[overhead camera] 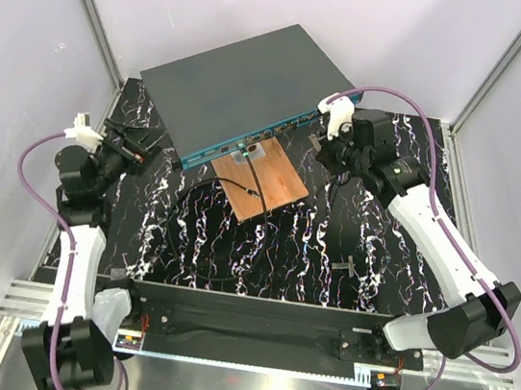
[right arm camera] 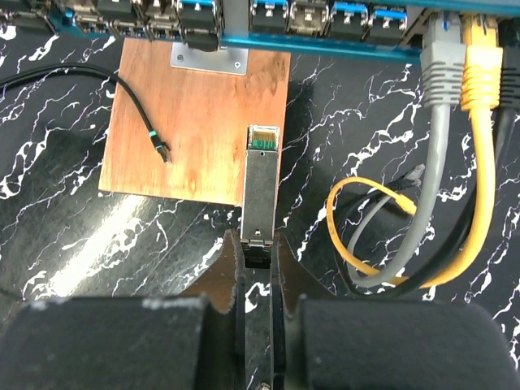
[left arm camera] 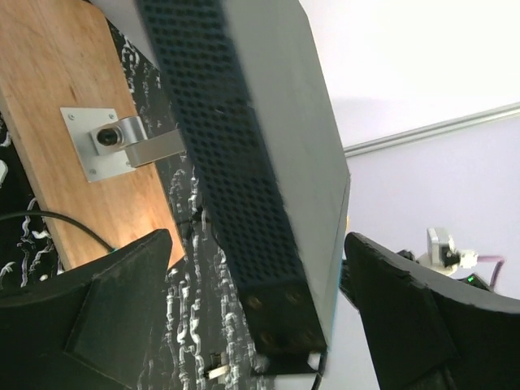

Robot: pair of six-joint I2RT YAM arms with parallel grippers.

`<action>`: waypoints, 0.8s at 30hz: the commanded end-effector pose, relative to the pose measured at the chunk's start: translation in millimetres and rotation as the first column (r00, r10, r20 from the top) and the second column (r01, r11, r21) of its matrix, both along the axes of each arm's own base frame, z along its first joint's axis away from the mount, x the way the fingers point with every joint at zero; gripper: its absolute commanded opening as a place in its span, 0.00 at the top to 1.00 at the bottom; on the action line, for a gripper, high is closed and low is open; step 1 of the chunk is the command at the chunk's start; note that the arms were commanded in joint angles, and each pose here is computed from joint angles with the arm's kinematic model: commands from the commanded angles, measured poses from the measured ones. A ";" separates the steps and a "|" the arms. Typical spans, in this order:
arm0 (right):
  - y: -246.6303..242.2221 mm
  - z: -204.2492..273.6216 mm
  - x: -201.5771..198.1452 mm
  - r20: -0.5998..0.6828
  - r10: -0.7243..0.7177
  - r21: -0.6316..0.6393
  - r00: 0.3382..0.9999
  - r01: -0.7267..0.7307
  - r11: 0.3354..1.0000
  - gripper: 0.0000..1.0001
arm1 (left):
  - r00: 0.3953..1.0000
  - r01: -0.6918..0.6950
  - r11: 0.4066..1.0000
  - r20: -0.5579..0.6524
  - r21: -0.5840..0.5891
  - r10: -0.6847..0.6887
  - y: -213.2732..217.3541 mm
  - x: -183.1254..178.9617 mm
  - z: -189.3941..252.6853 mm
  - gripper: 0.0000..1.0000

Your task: Insert the plug into the switch port

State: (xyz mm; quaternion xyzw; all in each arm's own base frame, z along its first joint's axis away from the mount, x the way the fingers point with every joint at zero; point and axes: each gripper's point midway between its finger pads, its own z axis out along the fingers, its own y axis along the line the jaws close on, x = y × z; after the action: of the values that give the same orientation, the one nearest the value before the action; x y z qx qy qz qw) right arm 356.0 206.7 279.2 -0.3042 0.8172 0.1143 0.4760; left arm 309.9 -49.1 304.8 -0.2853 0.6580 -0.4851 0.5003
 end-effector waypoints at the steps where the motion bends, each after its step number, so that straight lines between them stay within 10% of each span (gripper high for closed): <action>1: 4.2 32.5 19.0 0.099 -0.034 0.056 0.994 0.028 0.998 1.00 | 0.988 0.048 0.998 0.151 -0.048 -0.041 -3.5 5.2 25.0 0.10; 24: 7.9 31.1 31.5 0.101 -0.063 0.070 0.993 0.056 0.996 1.00 | 0.948 0.222 0.958 0.269 -0.182 -0.168 -30.8 42.1 39.6 0.39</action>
State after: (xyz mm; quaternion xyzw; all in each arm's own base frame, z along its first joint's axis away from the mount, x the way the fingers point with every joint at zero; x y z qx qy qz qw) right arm 377.3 213.0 277.6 -0.2867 0.8187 0.1070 0.4859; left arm 356.2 -77.1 298.9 -0.2710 0.5930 -0.6119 0.4477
